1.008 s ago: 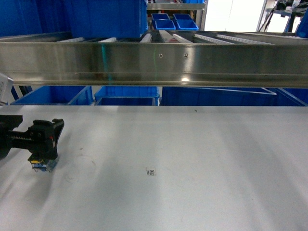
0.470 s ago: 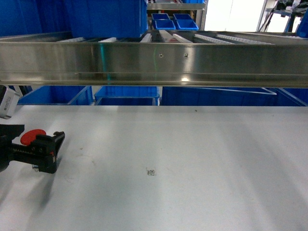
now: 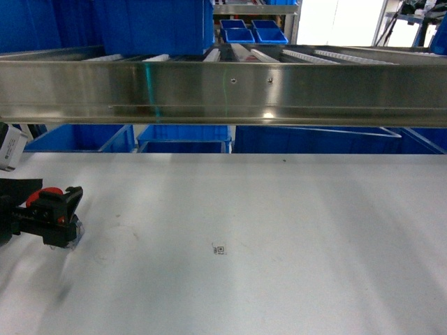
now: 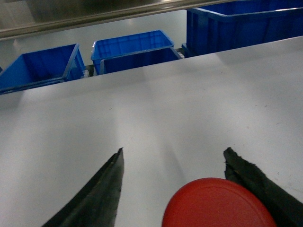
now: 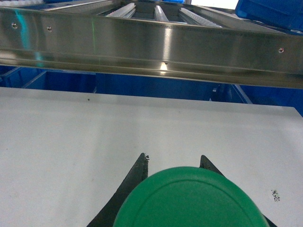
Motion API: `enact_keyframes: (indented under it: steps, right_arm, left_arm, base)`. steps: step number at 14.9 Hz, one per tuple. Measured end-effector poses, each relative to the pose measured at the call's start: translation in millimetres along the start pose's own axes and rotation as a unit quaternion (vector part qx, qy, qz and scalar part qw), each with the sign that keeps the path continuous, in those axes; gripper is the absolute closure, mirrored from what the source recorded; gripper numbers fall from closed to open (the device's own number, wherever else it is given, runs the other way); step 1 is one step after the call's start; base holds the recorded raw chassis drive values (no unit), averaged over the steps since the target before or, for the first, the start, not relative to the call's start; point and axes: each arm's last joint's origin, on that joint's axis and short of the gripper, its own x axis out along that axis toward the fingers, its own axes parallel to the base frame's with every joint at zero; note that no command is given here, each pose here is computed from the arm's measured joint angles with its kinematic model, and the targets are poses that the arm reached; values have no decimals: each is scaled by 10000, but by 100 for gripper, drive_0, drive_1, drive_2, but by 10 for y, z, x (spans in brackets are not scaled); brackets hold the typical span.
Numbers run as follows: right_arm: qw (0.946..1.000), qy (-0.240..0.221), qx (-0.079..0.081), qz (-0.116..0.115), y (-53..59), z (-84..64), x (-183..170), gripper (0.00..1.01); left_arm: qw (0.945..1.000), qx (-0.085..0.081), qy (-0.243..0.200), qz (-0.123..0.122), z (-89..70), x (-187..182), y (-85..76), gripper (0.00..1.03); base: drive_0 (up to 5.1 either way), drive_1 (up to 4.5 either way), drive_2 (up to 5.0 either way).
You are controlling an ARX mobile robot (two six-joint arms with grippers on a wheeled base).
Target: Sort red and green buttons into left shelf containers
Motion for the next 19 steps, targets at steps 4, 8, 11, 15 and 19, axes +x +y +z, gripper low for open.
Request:
enact_keyframes:
  steps: [4, 8, 11, 15, 19]
  right_arm:
    - [10000, 0, 0, 2, 0, 0, 0, 75]
    - [10000, 0, 0, -2, -1, 0, 0, 75]
    - [10000, 0, 0, 0, 0, 0, 0, 75]
    - [10000, 0, 0, -2, -1, 0, 0, 75]
    - [10000, 0, 0, -2, -1, 0, 0, 75]
  left_arm:
    - [10000, -3, -3, 11, -4, 0, 12, 70]
    - [9996, -184, 176, 101, 16, -144, 139, 70]
    - [9964, -640, -334, 452, 540, -543, 302, 70]
    - [9928, -787, -903, 45, 1105, -1017, 19, 70]
    - [9942, -851, -665, -5, 1136, -1177, -40, 70]
  base:
    - [0, 0, 0]
    - [0, 0, 0]
    - [0, 0, 0]
    - [0, 0, 0]
    - [0, 0, 0]
